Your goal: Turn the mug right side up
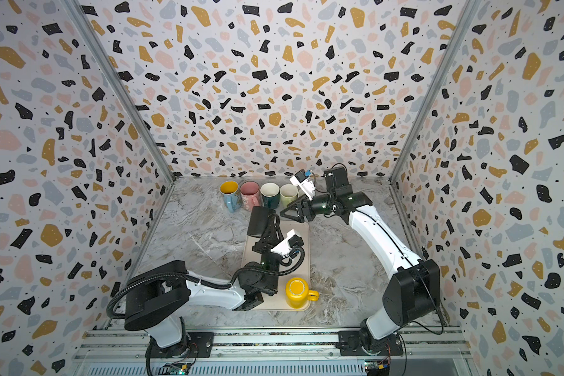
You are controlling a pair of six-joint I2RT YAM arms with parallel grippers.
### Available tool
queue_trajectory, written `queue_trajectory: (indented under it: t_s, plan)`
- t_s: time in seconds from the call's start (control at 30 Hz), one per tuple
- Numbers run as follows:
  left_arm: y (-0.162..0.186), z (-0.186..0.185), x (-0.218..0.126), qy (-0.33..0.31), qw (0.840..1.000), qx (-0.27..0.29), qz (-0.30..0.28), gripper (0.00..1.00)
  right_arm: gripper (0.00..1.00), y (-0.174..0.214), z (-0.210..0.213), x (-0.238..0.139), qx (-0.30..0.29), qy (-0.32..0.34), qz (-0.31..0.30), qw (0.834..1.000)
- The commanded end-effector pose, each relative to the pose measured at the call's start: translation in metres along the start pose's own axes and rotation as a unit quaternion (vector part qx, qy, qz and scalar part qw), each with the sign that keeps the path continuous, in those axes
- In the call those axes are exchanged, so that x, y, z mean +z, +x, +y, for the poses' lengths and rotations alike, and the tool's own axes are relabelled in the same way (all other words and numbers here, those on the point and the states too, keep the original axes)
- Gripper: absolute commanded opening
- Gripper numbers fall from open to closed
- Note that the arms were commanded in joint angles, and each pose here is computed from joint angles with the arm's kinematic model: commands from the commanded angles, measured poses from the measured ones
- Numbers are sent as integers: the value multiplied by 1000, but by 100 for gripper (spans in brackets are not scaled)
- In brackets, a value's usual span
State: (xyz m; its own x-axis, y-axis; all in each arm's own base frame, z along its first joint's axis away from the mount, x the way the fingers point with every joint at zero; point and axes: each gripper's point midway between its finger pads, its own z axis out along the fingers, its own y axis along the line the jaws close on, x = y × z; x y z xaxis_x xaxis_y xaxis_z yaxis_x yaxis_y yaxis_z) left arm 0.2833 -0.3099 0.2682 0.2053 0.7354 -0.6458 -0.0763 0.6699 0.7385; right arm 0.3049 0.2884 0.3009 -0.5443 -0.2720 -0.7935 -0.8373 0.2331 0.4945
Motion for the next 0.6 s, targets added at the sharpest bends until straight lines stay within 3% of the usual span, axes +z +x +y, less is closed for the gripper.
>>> queue_trajectory:
  t_s: [0.0,0.27,0.57]
  plan:
    - [-29,62,-4,-89,983,-151,-59,0,67,2,12,6,11,-25,13,1000]
    - [-30,56,-4,-84,986,-131,-64,0,66,13,9,17,50,-41,27,998]
    - [-32,52,-4,-83,988,-113,-68,0,51,30,1,27,92,-45,46,994]
